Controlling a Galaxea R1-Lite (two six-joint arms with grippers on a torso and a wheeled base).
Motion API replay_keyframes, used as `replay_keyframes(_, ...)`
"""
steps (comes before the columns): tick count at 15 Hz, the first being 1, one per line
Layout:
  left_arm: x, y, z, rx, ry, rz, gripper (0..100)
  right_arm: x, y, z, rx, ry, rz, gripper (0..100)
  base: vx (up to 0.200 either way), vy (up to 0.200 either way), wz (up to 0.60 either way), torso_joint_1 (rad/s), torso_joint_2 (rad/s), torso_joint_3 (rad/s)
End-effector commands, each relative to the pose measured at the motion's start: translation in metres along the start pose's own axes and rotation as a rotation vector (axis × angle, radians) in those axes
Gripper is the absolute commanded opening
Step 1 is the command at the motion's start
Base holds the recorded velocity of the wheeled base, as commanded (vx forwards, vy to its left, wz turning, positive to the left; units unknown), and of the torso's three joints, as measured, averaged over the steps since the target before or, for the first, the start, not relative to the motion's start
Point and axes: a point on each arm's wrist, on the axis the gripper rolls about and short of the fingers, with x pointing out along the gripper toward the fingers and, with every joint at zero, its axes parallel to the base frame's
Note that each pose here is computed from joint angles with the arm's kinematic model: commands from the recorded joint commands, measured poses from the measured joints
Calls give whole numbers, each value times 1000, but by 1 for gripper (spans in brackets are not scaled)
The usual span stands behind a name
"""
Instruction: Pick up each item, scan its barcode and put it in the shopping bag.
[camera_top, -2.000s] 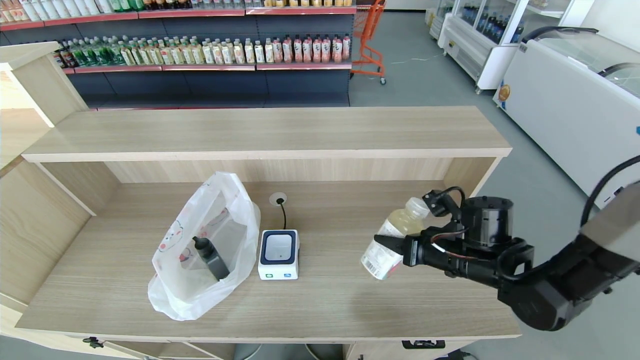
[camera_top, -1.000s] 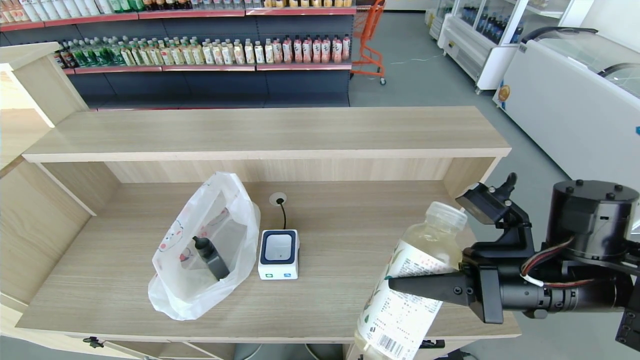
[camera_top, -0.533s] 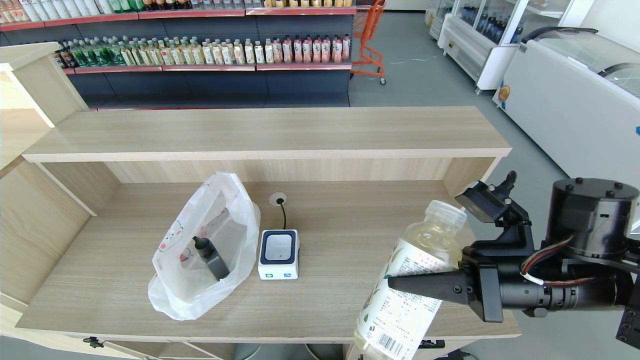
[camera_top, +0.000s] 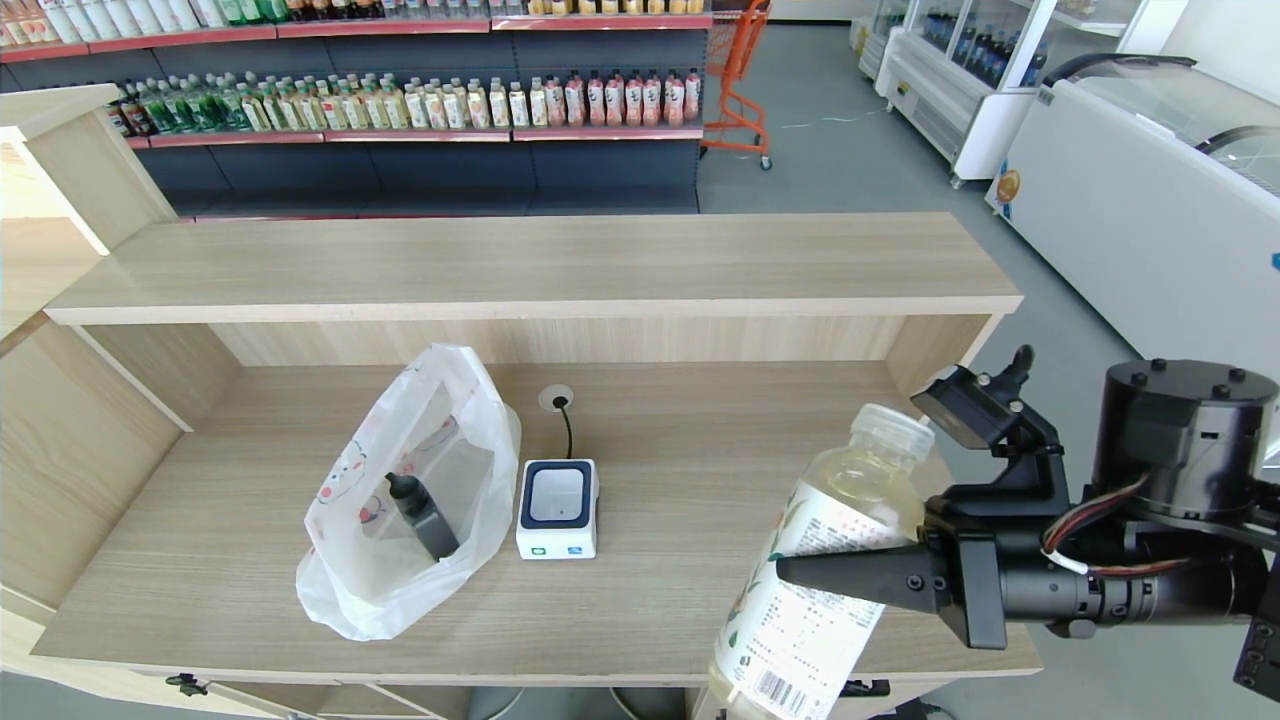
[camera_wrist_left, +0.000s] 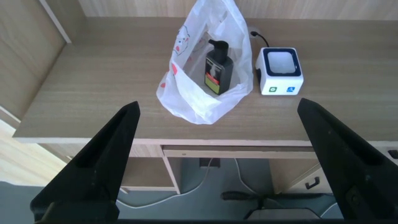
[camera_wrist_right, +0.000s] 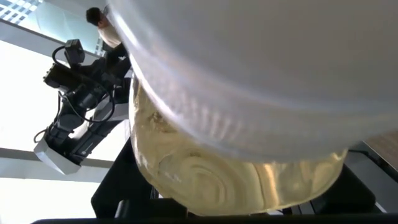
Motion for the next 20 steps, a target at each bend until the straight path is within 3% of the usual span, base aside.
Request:
replay_keyframes(1,0,0,0,0,-1,0,100,-1,1,0,-2,-3,0,0,0,0,0,0,0,0)
replay_keyframes(5,0,0,0,0,-1,0,100,-5,3,3,-42,-22,-10,0,0,0,0,0,0,0)
replay_keyframes(7,0,0,0,0,-1,0,100,-14,-4,7,-180,-48,-66,0,0,0,0,0,0,0)
replay_keyframes(8,0,0,0,0,-1,0,100,-27,-16,10,-416,-70,-201,0,0,0,0,0,0,0)
replay_keyframes(10,0,0,0,0,-1,0,100,-45,-34,16,-656,-73,-473,0,0,0,0,0,0,0)
replay_keyframes(14,0,0,0,0,-1,0,100,-73,-54,16,-882,-42,-663,0,0,0,0,0,0,0)
replay_keyframes(20,0,0,0,3,-1,0,100,-80,-58,15,-975,-73,-702,0,0,0,0,0,0,0)
